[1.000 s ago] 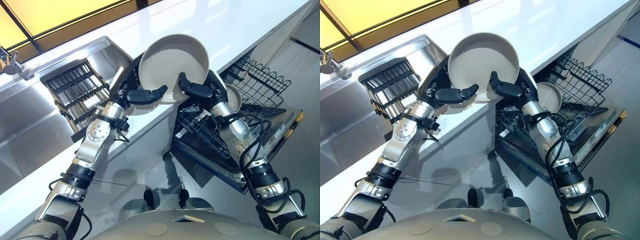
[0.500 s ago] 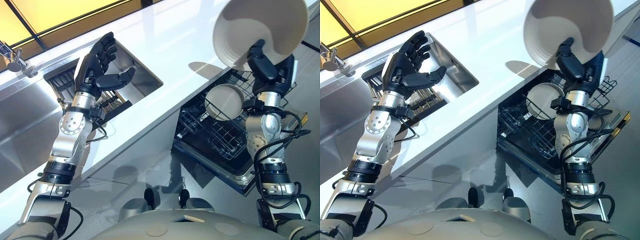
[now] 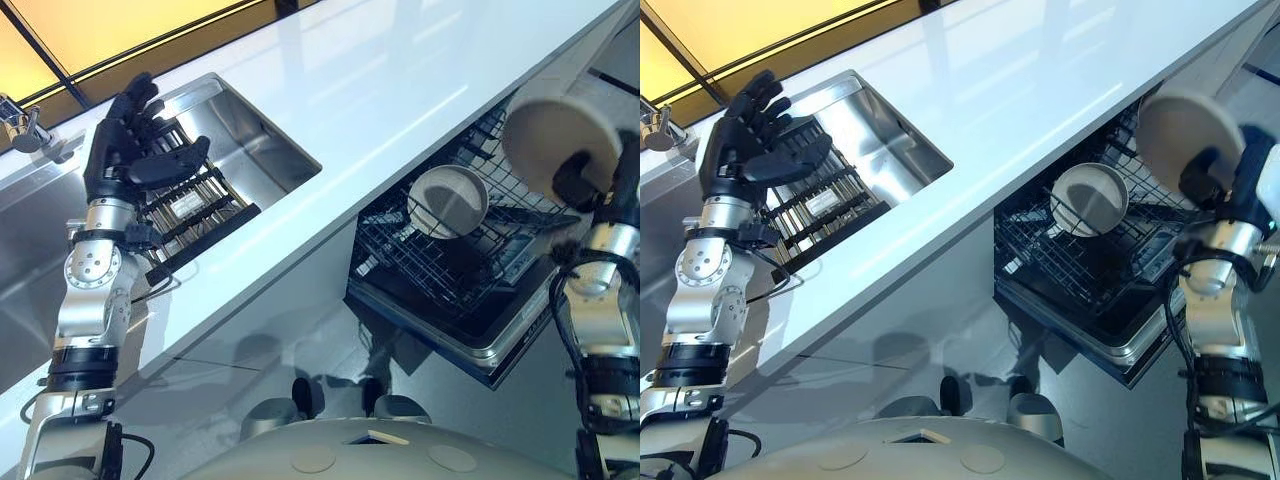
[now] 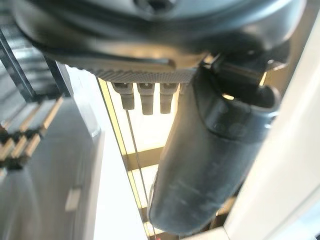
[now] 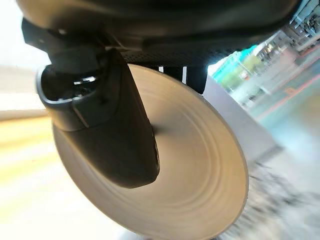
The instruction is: Pick up plates and place into dishwasher.
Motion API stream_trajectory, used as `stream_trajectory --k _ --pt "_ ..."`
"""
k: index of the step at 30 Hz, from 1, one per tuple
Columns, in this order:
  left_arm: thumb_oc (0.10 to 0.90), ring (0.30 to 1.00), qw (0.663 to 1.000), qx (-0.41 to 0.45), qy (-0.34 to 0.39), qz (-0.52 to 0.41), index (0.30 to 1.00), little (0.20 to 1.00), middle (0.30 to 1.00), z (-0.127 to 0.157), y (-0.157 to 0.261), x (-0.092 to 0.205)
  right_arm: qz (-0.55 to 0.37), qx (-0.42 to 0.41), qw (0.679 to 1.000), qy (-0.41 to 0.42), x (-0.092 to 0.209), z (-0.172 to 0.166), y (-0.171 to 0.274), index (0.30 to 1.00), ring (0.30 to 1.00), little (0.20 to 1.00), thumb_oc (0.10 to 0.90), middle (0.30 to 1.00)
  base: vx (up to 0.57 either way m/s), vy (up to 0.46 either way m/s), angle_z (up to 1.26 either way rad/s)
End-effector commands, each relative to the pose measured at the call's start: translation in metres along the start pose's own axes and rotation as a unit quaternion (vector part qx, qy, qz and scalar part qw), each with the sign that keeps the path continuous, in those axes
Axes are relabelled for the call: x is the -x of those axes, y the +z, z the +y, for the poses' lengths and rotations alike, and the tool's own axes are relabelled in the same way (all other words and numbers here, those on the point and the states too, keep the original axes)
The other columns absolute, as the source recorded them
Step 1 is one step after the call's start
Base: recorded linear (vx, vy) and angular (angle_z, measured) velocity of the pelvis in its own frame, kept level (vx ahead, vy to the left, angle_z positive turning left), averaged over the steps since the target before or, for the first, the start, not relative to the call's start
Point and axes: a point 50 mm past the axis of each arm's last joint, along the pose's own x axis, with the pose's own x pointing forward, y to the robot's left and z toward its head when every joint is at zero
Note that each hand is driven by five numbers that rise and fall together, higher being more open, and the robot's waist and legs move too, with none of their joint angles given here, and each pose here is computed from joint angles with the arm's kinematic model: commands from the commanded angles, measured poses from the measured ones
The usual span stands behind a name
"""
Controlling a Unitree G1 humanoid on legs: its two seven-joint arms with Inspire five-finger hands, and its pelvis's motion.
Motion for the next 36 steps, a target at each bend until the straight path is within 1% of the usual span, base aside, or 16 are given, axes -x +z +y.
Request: stream_trajectory --k 1,3,6,11,18,23,31,36 --pt "0.8 0.9 0.992 -0.049 0.033 -0.115 0.9 0.9 0.9 0.016 0.047 -0.017 -0.076 0.026 0.996 -0.029 -0.019 -0.023 0.029 0.3 0.3 0.2 0.1 0.3 -0.01 0.016 -0.09" --pt "0.8 0.9 0.992 -0.052 0.039 -0.113 0.9 0.9 0.9 0.019 0.046 -0.016 -0.073 0.027 0.997 -0.014 -0.017 -0.019 0.029 0.3 0.3 0.2 0.1 0.3 -0.01 0.017 -0.05" --pt "0.8 0.9 0.991 -0.056 0.06 -0.105 0.9 0.9 0.9 0.026 0.043 -0.015 -0.073 0.021 0.996 0.047 -0.008 -0.002 0.03 0.3 0.3 0.2 0.1 0.3 -0.01 0.009 -0.01" --pt "0.8 0.9 0.99 -0.059 0.083 -0.094 0.9 0.9 0.9 0.033 0.036 -0.011 -0.081 0.011 0.99 0.111 0.004 0.02 0.034 0.3 0.3 0.2 0.1 0.3 0.0 0.0 0.0" --pt "0.8 0.9 0.988 -0.082 0.102 -0.085 0.9 0.9 0.9 0.039 0.03 -0.009 -0.052 -0.021 0.988 0.145 0.011 0.041 0.033 0.3 0.3 0.2 0.1 0.3 0.0 0.0 0.0" --pt "0.8 0.9 0.989 -0.078 0.096 -0.086 0.9 0.9 0.9 0.034 0.028 -0.009 -0.011 -0.041 0.987 0.156 0.016 0.06 0.031 0.3 0.3 0.2 0.1 0.3 0.01 0.008 0.02" --pt "0.8 0.9 0.994 -0.044 0.061 -0.08 0.9 0.9 0.9 0.01 0.022 -0.013 0.053 -0.089 0.98 0.171 0.02 0.092 0.036 0.3 0.3 0.2 0.1 0.3 0.03 0.023 0.11" --pt "0.8 0.9 0.996 -0.032 0.04 -0.067 0.9 0.9 0.9 -0.004 0.016 -0.015 0.05 -0.137 0.977 0.153 0.016 0.102 0.055 0.3 0.3 0.2 0.1 0.3 0.03 0.024 0.16"
